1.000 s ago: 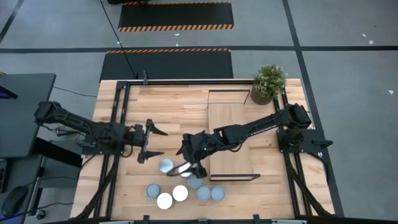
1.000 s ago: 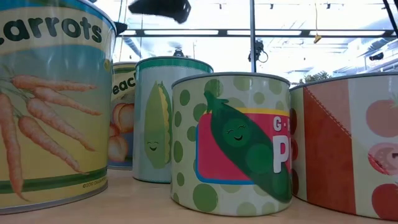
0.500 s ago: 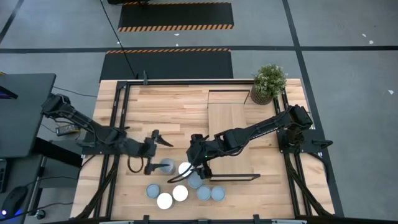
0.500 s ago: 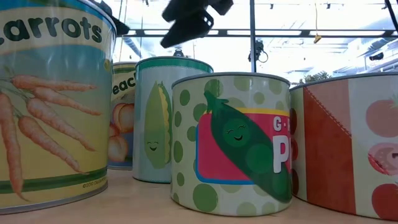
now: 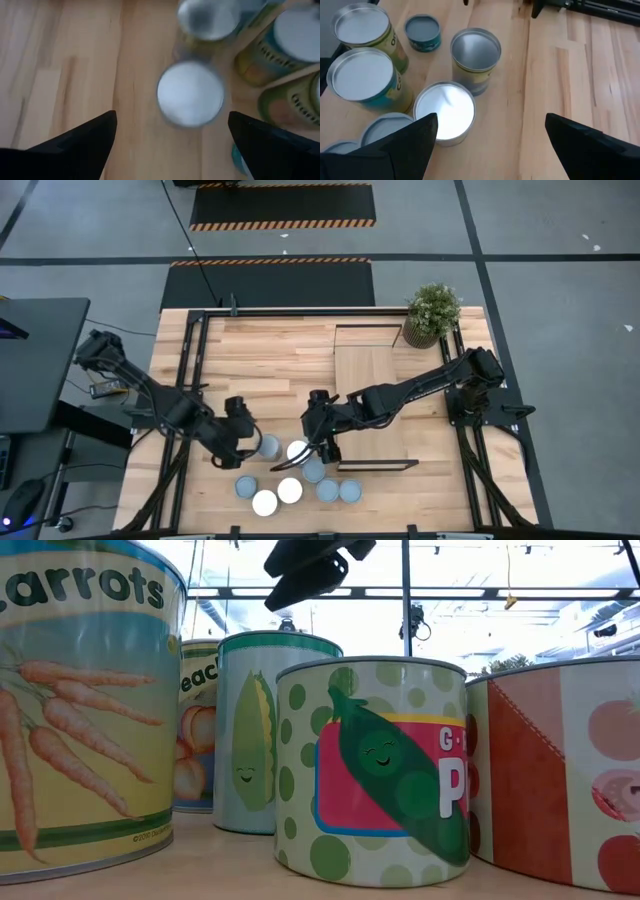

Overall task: Pick and place cans onto a shelf
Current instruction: Put the canned peas on the shelf

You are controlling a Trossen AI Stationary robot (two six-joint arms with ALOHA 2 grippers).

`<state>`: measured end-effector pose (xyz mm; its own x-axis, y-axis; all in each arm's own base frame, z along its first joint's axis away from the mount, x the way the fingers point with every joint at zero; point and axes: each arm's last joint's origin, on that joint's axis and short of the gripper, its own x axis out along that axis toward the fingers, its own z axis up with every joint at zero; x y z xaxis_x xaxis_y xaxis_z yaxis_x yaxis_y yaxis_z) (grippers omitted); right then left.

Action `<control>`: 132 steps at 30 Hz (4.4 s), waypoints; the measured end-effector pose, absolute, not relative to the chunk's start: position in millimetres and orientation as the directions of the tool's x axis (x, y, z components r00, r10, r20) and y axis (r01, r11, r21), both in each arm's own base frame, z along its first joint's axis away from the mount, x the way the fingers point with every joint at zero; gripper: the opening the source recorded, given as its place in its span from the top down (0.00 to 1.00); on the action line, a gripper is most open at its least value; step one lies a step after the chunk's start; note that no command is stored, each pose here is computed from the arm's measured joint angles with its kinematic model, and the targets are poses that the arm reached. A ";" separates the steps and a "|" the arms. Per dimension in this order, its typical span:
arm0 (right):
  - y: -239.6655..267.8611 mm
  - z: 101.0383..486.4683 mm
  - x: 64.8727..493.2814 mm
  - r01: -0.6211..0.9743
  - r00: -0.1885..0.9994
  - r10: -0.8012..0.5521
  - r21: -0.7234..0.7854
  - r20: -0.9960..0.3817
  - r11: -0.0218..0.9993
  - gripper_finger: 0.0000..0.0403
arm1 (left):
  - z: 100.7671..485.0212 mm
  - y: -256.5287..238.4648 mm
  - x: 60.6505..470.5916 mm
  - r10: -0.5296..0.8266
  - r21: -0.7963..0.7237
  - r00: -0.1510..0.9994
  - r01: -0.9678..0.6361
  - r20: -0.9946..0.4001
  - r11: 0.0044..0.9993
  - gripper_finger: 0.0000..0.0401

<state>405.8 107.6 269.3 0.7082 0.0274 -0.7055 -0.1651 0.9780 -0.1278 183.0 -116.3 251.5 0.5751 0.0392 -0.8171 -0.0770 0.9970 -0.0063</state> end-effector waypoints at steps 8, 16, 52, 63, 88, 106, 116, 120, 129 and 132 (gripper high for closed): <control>99.5 269.3 407.8 -0.150 0.708 0.013 -0.133 -0.706 0.980 0.06 | 236.3 -127.3 177.5 0.064 -0.018 0.475 -0.165 -0.878 0.986 0.03; 97.6 269.2 408.2 -0.156 0.708 0.010 -0.143 -0.706 0.977 0.06 | 200.1 -133.7 185.7 0.059 -0.031 0.424 -0.201 -0.904 0.979 0.03; 80.2 281.0 390.0 -0.158 0.633 -0.043 -0.184 -0.773 0.970 0.06 | 153.9 -87.2 267.9 0.277 0.183 0.529 -0.223 -0.802 0.957 0.03; 65.3 292.2 380.6 -0.108 0.616 -0.104 -0.215 -0.780 0.971 0.06 | 157.3 -68.4 282.4 0.222 0.140 0.576 -0.183 -0.787 0.973 0.03; 55.0 287.1 374.5 -0.100 0.538 -0.128 -0.214 -0.833 0.972 0.06 | 159.1 -56.5 287.0 0.204 0.115 0.585 -0.186 -0.785 0.976 0.22; 37.3 283.6 371.0 -0.055 0.473 -0.133 -0.180 -0.871 0.982 0.06 | 150.9 -25.4 315.4 0.144 0.061 0.659 -0.148 -0.738 0.987 0.18; 35.5 284.3 372.9 -0.073 0.487 -0.095 -0.149 -0.868 0.986 0.06 | 149.3 -20.7 325.2 0.157 0.114 0.667 -0.108 -0.728 0.988 0.12; 35.8 284.5 373.4 -0.074 0.493 -0.092 -0.147 -0.865 0.986 0.06 | 149.6 -21.0 325.0 0.156 0.130 0.667 -0.088 -0.728 0.988 0.09; 36.2 285.4 375.0 -0.076 0.508 -0.082 -0.140 -0.857 0.987 0.06 | 164.2 -20.9 321.7 0.159 0.133 0.625 -0.088 -0.764 0.987 0.01; 36.2 285.6 375.5 -0.075 0.513 -0.082 -0.139 -0.854 0.987 0.06 | 170.8 -23.3 318.2 0.154 0.130 0.622 -0.085 -0.768 0.988 0.01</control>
